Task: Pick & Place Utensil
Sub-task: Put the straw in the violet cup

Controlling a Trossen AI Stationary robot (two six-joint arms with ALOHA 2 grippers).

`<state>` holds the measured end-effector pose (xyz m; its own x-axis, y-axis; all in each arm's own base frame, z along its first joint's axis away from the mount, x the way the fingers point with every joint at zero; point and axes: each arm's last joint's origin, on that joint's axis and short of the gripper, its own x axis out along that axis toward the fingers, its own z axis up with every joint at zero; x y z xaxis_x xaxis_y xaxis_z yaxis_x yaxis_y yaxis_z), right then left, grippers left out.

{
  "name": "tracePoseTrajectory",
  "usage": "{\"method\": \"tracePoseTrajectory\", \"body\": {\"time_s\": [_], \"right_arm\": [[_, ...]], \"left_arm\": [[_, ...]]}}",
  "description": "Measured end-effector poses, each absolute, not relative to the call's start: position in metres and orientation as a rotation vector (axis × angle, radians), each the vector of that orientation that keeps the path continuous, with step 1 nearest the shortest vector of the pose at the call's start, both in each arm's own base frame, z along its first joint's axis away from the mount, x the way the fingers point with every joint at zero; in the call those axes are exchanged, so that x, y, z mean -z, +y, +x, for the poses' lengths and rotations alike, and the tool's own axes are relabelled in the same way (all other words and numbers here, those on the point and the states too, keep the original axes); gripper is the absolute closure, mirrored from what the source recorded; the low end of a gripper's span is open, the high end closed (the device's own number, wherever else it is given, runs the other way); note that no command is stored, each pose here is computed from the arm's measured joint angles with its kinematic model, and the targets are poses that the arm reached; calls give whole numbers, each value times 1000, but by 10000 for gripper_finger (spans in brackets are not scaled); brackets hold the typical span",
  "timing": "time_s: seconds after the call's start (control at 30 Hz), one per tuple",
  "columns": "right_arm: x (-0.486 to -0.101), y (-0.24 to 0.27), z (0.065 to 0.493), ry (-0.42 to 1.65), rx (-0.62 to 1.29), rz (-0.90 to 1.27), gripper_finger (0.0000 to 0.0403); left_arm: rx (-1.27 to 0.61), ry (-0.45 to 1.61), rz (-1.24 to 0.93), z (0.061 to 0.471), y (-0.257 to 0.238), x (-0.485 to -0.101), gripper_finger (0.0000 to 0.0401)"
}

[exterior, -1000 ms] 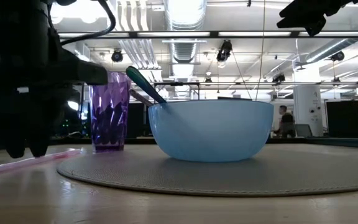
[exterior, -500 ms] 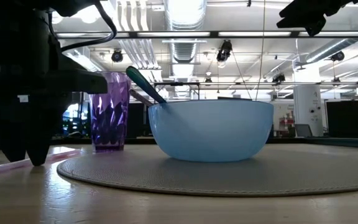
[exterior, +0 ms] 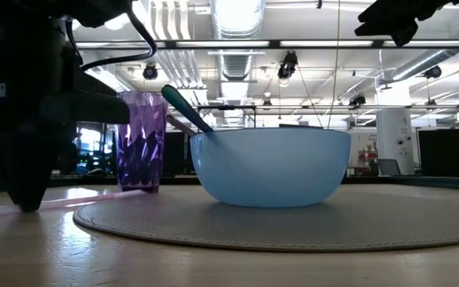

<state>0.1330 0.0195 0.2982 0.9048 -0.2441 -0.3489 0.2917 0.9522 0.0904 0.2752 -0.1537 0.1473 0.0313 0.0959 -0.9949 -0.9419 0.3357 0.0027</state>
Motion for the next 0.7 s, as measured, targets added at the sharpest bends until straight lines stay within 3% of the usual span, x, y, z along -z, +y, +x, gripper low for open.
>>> {"method": "tracePoseTrajectory", "body": {"time_s": [0.7], "right_arm": [[-298, 19, 133, 341, 278, 142, 234]], "left_arm": [[-910, 1339, -845, 264, -154, -164, 401]]}}
